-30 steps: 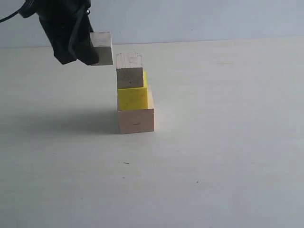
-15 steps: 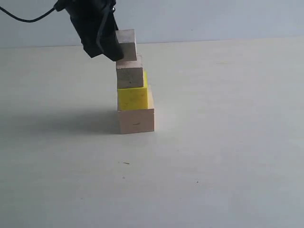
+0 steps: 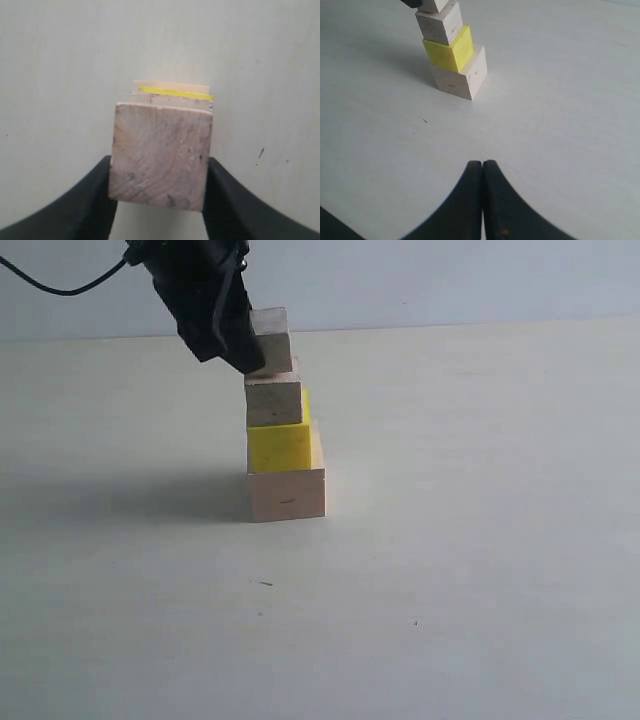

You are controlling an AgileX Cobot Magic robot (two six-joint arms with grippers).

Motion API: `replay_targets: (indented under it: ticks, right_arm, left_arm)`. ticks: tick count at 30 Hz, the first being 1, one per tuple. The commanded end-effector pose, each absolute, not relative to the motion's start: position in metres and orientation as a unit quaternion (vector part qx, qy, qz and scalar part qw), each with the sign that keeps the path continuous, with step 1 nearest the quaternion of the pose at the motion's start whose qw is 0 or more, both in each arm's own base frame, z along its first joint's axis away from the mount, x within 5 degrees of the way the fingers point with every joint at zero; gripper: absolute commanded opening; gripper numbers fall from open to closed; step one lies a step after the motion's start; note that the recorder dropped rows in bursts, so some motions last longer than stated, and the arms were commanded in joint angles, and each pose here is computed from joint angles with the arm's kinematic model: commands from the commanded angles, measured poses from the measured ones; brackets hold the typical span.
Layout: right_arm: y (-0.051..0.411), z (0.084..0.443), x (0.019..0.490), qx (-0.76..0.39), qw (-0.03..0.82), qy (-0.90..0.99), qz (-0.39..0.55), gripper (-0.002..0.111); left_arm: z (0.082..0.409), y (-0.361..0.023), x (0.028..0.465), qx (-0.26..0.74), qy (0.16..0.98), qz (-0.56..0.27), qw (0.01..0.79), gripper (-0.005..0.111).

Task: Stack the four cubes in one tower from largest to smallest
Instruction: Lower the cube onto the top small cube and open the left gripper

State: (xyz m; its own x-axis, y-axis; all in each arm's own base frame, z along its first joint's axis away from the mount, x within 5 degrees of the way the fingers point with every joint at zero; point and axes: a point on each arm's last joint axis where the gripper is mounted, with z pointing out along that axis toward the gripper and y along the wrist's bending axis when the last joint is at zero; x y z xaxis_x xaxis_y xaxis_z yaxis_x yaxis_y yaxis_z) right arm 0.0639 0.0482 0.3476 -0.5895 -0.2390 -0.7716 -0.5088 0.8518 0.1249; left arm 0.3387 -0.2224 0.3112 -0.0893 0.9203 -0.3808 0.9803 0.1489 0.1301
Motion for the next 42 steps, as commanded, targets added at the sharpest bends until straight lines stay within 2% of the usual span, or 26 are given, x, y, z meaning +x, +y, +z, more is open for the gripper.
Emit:
replay_targets:
  ticks: [1,42]
  right_arm:
    - [0.0482,0.3471,0.0656,-0.216,0.405,0.873,0.162,0.0]
    - [0.0482,0.3471,0.0656,-0.216,0.405,0.873,0.162,0.0]
  left_arm:
    - [0.3149,-0.2219,0.3382,0.641,0.738,-0.084,0.193,0.0]
    - [0.3113,-0.2246,0.3392,0.641,0.737,-0.095,0.192,0.0]
